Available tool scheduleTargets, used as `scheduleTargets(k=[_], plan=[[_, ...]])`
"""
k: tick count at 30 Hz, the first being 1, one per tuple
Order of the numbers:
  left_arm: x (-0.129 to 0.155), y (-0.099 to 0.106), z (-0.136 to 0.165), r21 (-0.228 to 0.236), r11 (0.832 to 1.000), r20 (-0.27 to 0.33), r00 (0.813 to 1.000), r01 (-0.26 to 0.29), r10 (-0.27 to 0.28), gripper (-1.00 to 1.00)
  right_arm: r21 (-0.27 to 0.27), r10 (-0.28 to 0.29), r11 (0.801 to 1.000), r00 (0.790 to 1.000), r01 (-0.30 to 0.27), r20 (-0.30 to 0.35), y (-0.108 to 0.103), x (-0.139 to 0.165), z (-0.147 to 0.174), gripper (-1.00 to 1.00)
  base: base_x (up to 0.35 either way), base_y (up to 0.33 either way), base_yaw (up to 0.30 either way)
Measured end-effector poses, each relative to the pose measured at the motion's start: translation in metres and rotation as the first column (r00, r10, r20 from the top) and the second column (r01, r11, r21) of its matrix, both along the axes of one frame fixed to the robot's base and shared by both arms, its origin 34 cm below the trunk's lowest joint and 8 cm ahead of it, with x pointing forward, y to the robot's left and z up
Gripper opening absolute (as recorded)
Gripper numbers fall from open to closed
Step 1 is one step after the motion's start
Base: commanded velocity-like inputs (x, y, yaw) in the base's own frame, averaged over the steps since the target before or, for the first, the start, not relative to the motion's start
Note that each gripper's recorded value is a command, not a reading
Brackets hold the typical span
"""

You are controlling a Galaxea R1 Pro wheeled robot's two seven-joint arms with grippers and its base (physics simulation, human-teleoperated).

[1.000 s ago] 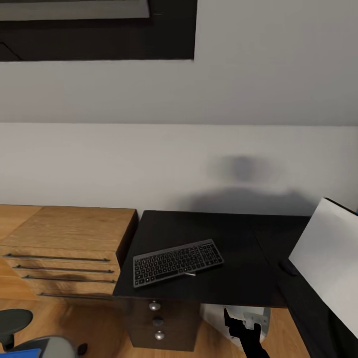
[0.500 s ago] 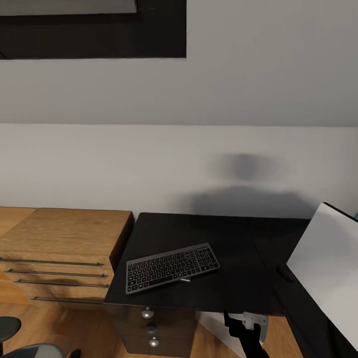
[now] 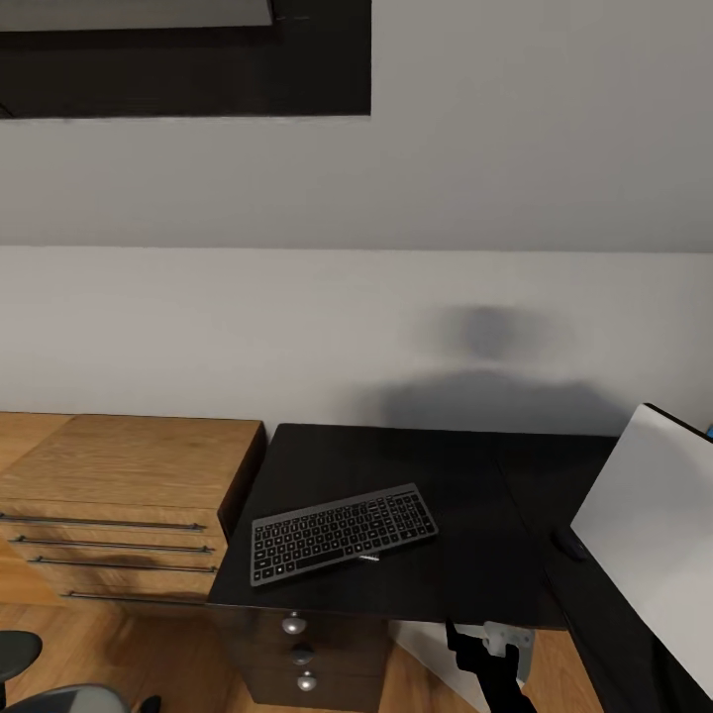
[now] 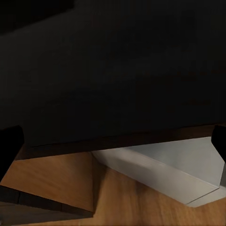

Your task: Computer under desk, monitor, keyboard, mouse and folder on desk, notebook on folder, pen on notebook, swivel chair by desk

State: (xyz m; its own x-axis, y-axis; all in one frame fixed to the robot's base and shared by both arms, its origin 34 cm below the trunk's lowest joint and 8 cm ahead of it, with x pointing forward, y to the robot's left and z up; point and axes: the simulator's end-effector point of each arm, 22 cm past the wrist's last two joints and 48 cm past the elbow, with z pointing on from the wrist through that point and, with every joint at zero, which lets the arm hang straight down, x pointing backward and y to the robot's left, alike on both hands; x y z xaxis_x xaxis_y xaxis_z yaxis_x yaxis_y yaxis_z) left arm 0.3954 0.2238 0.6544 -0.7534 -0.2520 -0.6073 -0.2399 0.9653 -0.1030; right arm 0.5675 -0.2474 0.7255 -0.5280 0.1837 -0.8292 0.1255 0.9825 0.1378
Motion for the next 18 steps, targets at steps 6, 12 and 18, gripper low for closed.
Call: scheduleTargets(k=[6,12,18], plan=[[0.0000,0.0000,0.0000,0.000,1.000,0.000,1.000,0.000,0.000,1.00,0.000,-0.001,1.000,1.000,0.001,0.000,-0.0003,-0.0001,-0.0001,1.00,0.000,0.000,0.000],[-0.0001,0.0000,0.0000,0.000,1.000,0.000,1.000,0.000,0.000,1.00,-0.001,-0.002,1.000,1.000,0.002,0.000,-0.0003,-0.0001,-0.0001,1.00,0.000,0.000,0.000],[-0.0001,0.0000,0.0000,0.000,1.000,0.000,1.000,0.000,0.000,1.00,0.000,0.000,1.000,1.000,0.000,0.001,-0.0001,0.0003,0.0002,1.00,0.000,0.000,0.000]])
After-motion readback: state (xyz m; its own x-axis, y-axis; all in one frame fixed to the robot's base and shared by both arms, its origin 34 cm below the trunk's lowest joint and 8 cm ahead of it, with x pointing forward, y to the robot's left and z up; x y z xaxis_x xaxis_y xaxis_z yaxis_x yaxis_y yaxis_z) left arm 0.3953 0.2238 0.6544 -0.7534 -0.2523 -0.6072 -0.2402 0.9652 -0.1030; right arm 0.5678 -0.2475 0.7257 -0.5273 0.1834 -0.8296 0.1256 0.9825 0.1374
